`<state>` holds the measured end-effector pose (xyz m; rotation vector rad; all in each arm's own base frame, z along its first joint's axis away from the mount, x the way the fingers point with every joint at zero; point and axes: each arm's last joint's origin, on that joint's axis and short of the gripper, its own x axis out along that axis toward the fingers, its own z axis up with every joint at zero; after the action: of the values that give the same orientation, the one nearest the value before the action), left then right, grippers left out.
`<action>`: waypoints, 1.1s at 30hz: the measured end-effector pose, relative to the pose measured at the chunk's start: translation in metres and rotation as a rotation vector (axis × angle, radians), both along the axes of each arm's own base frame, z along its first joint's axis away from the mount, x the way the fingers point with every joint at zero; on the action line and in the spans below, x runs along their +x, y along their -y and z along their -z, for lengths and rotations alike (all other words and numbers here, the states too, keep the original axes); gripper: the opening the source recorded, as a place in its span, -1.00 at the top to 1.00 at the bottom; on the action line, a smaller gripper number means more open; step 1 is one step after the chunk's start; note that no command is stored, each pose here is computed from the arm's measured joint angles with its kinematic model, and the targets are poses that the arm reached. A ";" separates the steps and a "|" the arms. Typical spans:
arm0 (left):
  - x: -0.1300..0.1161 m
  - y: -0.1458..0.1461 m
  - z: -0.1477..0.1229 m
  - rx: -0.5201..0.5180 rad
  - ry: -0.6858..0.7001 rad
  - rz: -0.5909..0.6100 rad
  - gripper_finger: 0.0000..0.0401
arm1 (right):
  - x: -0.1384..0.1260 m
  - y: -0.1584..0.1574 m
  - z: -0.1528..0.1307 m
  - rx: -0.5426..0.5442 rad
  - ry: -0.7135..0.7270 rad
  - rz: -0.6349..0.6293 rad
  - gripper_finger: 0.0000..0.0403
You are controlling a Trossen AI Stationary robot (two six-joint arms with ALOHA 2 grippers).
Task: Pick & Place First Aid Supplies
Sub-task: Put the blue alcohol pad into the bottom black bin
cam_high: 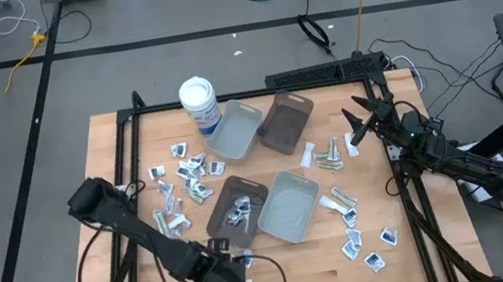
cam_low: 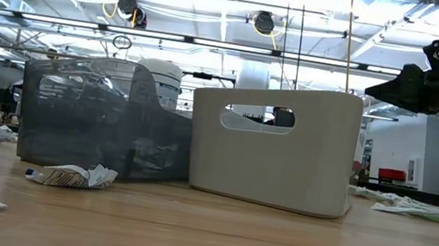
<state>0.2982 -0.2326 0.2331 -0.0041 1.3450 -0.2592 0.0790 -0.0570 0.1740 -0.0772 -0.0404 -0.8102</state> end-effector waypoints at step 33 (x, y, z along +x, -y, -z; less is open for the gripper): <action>0.051 0.034 0.085 0.086 -0.061 -0.011 0.24 | 0.000 0.000 0.000 0.000 0.000 0.000 -0.18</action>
<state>0.3488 -0.2667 0.1476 0.0527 1.4152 -0.1932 0.0790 -0.0570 0.1740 -0.0773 -0.0406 -0.8102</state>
